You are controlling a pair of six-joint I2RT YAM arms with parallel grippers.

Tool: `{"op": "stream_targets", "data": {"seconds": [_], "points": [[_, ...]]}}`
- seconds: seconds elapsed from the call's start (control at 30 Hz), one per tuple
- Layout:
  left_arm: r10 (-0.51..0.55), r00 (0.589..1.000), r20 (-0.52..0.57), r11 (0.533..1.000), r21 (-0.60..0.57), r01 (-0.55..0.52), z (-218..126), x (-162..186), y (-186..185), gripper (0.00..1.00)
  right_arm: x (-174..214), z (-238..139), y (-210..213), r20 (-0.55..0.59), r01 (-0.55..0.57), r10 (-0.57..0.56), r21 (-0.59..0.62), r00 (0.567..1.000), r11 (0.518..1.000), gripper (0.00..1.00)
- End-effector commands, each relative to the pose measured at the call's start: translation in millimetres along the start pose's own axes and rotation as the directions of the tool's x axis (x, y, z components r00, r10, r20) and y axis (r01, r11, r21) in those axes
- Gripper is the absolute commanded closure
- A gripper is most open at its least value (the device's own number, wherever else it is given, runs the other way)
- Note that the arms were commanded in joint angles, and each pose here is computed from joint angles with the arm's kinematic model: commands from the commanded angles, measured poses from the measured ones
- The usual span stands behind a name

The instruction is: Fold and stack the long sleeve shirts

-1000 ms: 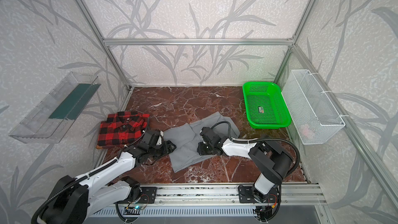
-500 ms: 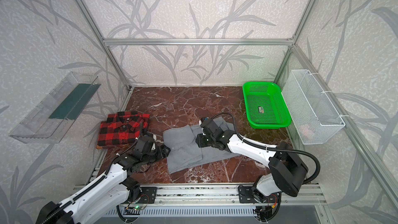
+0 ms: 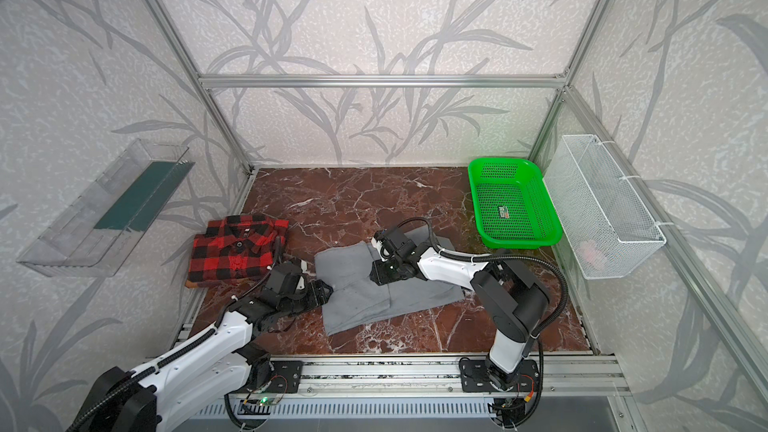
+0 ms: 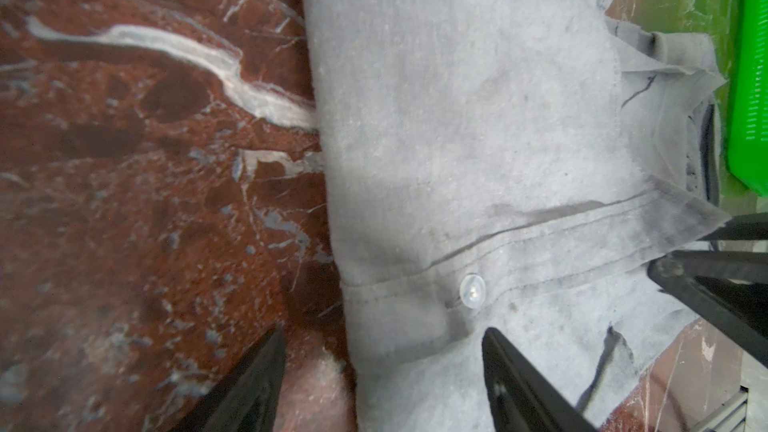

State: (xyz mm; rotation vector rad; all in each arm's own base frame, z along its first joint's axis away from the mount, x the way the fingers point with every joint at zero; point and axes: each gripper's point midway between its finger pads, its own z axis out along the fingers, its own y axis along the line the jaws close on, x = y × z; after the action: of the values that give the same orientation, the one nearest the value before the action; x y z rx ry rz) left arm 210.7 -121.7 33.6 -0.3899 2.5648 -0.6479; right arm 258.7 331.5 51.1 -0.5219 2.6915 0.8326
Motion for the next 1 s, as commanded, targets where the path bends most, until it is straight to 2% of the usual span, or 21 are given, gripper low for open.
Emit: {"op": "stream_targets", "data": {"seconds": [0.0, 0.33, 0.77, 0.87, 0.97], "points": [[-0.008, 1.000, -0.024, 1.000, 0.019, 0.008, 6.8, 9.4, 4.0, 0.25, -4.2, 8.7, -1.4, 0.002, 0.015, -0.015, -0.018, 1.000, 1.000, 0.67], [-0.056, 0.995, -0.080, 0.997, 0.052, 0.060, 16.4, 26.2, 7.0, 0.29, 15.3, 24.4, -17.5, -0.029, -0.032, 0.032, -0.002, 0.999, 0.999, 0.69], [-0.090, 0.995, -0.037, 0.985, 0.142, 0.094, 13.0, 11.1, -14.6, 0.57, 35.4, 35.8, -21.0, -0.058, -0.075, 0.074, -0.017, 0.996, 0.997, 0.71], [-0.092, 0.995, -0.021, 0.982, 0.161, 0.095, 10.0, 5.9, -20.2, 0.59, 39.5, 38.3, -20.7, -0.063, -0.069, 0.069, -0.009, 0.996, 0.998, 0.71], [-0.096, 0.995, 0.008, 0.980, 0.177, 0.093, 6.8, -0.2, -23.7, 0.67, 44.2, 40.4, -22.2, -0.070, -0.077, 0.076, -0.012, 0.995, 0.997, 0.71]]}}
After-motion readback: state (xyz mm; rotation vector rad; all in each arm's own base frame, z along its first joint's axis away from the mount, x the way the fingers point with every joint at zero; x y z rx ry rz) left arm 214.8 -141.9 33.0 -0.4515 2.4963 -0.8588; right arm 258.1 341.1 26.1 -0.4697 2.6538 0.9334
